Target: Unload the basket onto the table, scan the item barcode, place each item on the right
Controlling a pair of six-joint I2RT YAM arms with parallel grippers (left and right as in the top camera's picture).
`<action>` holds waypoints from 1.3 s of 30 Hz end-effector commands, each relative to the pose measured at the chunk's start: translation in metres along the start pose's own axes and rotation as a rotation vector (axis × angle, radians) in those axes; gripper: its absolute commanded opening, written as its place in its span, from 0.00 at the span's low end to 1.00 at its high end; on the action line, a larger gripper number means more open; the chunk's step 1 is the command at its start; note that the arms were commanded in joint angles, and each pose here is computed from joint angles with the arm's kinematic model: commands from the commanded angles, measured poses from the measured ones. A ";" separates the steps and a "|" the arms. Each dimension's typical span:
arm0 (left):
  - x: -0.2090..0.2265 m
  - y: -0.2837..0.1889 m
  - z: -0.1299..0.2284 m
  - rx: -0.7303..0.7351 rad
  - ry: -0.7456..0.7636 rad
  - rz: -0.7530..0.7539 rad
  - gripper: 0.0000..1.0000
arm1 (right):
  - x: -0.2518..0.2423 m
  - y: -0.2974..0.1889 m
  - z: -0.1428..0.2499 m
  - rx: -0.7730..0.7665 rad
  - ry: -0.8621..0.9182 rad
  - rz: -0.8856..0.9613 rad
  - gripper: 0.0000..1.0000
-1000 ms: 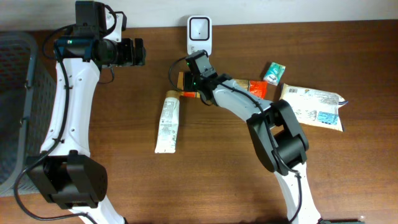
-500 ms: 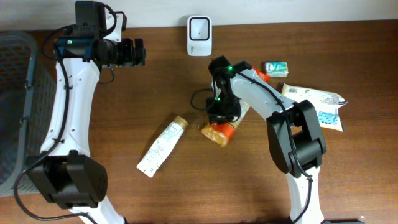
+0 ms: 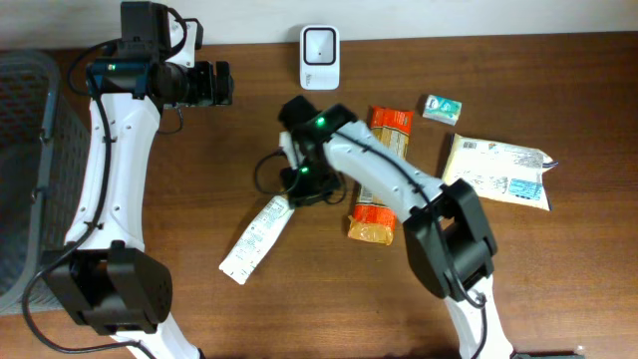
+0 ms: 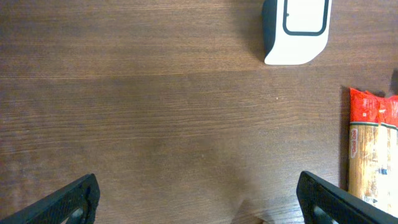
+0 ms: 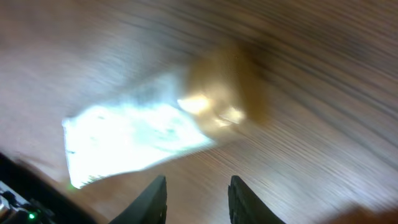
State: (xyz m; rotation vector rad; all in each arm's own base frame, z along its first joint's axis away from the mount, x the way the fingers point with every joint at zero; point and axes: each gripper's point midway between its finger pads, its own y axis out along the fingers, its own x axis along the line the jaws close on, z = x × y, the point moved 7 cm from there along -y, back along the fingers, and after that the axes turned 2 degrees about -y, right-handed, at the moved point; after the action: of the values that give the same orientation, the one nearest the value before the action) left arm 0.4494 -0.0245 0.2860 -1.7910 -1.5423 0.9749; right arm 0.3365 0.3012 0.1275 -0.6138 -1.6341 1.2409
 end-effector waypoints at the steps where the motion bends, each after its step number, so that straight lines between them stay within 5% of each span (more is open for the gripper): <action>1: 0.000 0.000 -0.001 -0.002 0.002 0.000 0.99 | 0.026 0.007 -0.005 -0.051 -0.080 0.012 0.33; 8: 0.000 0.000 -0.001 -0.002 0.002 0.000 0.99 | 0.046 0.031 0.002 -0.057 -0.153 0.132 0.33; 18: 0.000 0.000 -0.001 -0.002 0.002 0.000 0.99 | 0.000 0.040 -0.025 -0.164 -0.123 0.380 0.33; 23: 0.000 0.000 -0.001 -0.002 0.002 0.000 0.99 | -0.015 0.016 -0.048 -0.252 -0.076 0.277 0.36; 26: 0.000 0.000 -0.001 -0.002 0.002 0.000 0.99 | -0.006 -0.052 -0.048 -0.330 -0.052 0.093 0.41; 29: 0.000 0.000 -0.001 -0.002 0.002 0.000 0.99 | -0.044 -0.110 -0.033 -0.372 0.117 0.116 0.43; 31: 0.000 0.000 -0.001 -0.002 0.002 0.000 0.99 | -0.100 -0.123 -0.014 -0.294 0.273 0.144 0.55; 35: 0.000 0.000 -0.001 -0.002 0.002 0.000 0.99 | -0.171 -0.103 0.024 -0.146 0.468 0.141 0.76; 39: 0.000 0.000 -0.001 -0.002 0.002 0.000 0.99 | -0.207 -0.069 0.049 -0.121 0.504 -0.042 0.77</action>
State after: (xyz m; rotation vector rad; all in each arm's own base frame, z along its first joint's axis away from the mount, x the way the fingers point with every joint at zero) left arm 0.4495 -0.0245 0.2861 -1.7919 -1.5430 0.9740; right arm 0.3953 0.0905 0.1268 -0.9923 -1.2718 0.9417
